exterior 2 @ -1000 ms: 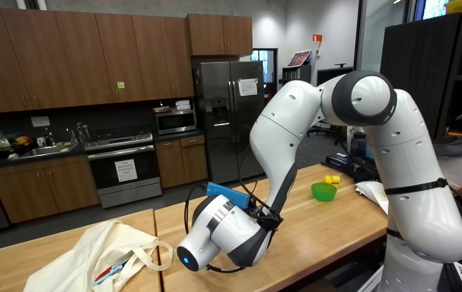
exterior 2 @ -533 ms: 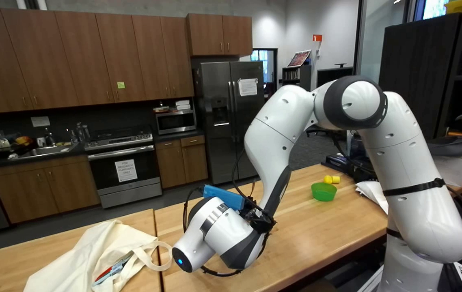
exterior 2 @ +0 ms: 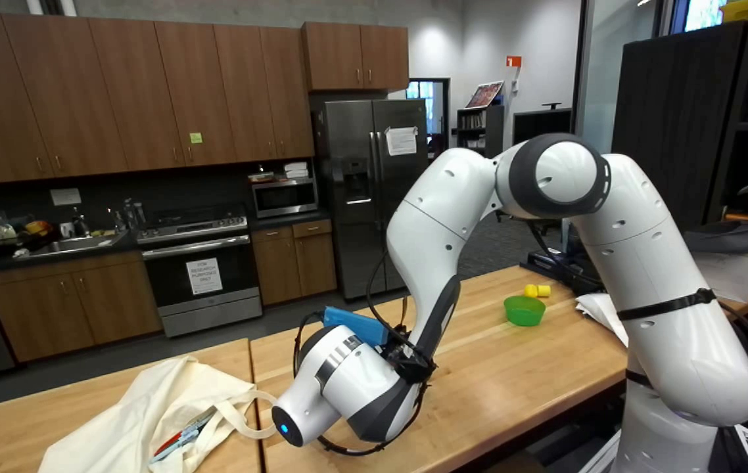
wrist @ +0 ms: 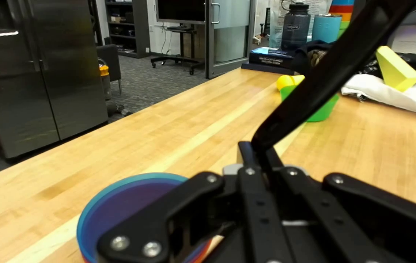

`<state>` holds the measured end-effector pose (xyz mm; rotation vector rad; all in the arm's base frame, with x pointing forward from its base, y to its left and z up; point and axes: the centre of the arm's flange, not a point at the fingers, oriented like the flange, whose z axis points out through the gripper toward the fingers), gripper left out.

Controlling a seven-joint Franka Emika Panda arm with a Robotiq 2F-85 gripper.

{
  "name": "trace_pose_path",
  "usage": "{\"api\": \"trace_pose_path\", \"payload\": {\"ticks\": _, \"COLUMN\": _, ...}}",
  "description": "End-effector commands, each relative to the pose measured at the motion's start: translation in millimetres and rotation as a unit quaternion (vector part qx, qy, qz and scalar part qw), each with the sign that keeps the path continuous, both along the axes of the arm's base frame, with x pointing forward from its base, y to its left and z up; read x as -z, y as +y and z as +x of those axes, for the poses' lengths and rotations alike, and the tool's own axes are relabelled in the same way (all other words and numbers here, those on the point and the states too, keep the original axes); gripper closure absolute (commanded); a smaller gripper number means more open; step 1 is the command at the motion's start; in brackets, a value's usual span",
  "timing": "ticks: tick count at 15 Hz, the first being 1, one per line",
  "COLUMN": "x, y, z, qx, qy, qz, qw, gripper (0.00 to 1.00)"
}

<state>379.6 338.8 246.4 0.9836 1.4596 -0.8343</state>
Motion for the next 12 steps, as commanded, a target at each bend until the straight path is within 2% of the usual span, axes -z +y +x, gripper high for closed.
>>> {"api": "trace_pose_path", "payload": {"ticks": 1, "x": 0, "y": 7, "z": 8, "qx": 0.011, "qy": 0.012, "qz": -0.006, "qw": 0.9999, "gripper": 0.98}}
{"api": "trace_pose_path", "payload": {"ticks": 12, "x": 7, "y": 8, "z": 22, "qx": 0.020, "qy": 0.030, "qz": -0.008, "qw": 0.9993, "gripper": 0.98}}
